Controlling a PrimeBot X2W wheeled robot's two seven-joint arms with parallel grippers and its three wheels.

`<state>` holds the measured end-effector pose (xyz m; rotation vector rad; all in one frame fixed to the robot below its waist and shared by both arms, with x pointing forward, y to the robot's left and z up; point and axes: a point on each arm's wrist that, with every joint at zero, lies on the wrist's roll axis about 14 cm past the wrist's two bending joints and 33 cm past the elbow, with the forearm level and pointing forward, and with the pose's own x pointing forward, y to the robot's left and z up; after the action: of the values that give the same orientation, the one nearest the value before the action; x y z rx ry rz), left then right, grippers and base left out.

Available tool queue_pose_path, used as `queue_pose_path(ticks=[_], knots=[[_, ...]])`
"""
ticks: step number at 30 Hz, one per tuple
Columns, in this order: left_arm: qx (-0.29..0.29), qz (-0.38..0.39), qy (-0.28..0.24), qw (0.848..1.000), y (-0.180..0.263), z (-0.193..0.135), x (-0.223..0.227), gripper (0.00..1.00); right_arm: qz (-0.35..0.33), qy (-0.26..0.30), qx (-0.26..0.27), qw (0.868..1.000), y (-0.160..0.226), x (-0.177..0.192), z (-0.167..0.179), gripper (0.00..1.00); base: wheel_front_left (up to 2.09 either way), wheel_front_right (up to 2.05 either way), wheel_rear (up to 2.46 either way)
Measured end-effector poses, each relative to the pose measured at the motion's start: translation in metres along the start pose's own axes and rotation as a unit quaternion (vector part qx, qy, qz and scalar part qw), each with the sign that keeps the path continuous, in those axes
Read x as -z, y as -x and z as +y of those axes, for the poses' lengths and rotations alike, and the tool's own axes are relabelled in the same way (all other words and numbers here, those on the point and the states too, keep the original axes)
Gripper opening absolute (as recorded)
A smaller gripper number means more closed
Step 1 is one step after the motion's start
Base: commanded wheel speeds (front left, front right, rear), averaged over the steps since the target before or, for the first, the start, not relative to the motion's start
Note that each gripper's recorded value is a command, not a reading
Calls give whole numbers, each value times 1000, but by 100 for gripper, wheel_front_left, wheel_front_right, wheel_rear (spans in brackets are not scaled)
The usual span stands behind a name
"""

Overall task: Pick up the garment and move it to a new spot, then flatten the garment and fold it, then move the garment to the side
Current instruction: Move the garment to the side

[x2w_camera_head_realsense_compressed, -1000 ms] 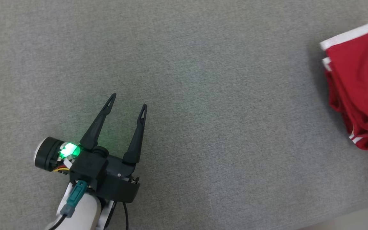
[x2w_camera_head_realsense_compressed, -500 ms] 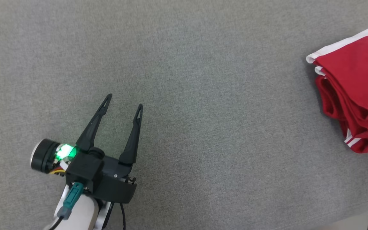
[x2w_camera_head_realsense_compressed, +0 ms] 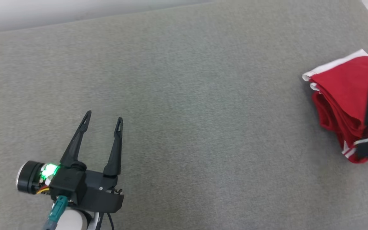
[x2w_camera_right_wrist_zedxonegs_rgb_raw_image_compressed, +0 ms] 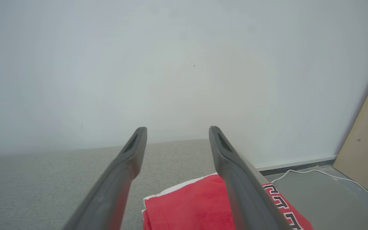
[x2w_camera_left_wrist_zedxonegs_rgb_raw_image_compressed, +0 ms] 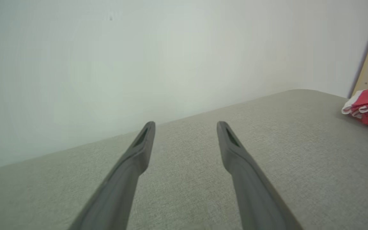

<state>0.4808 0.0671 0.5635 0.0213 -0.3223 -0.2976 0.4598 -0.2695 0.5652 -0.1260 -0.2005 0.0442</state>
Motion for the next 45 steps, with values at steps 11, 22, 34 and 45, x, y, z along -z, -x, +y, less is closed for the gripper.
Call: queue_pose_path(ticks=[11,22,34,45], knots=[[-80,8,-23,996,39,48,-21,100,-15,-86,-83,993,19,-22,109,100,0,0,0],[-134,13,-29,990,82,75,-42,100,3,-92,-114,989,50,-25,143,100,0,0,0],[-152,10,-21,988,103,80,-56,100,14,-64,-112,991,84,-34,141,100,0,0,0],[-159,32,-22,987,115,80,-49,100,15,-58,-105,993,96,-40,138,100,0,0,0]])
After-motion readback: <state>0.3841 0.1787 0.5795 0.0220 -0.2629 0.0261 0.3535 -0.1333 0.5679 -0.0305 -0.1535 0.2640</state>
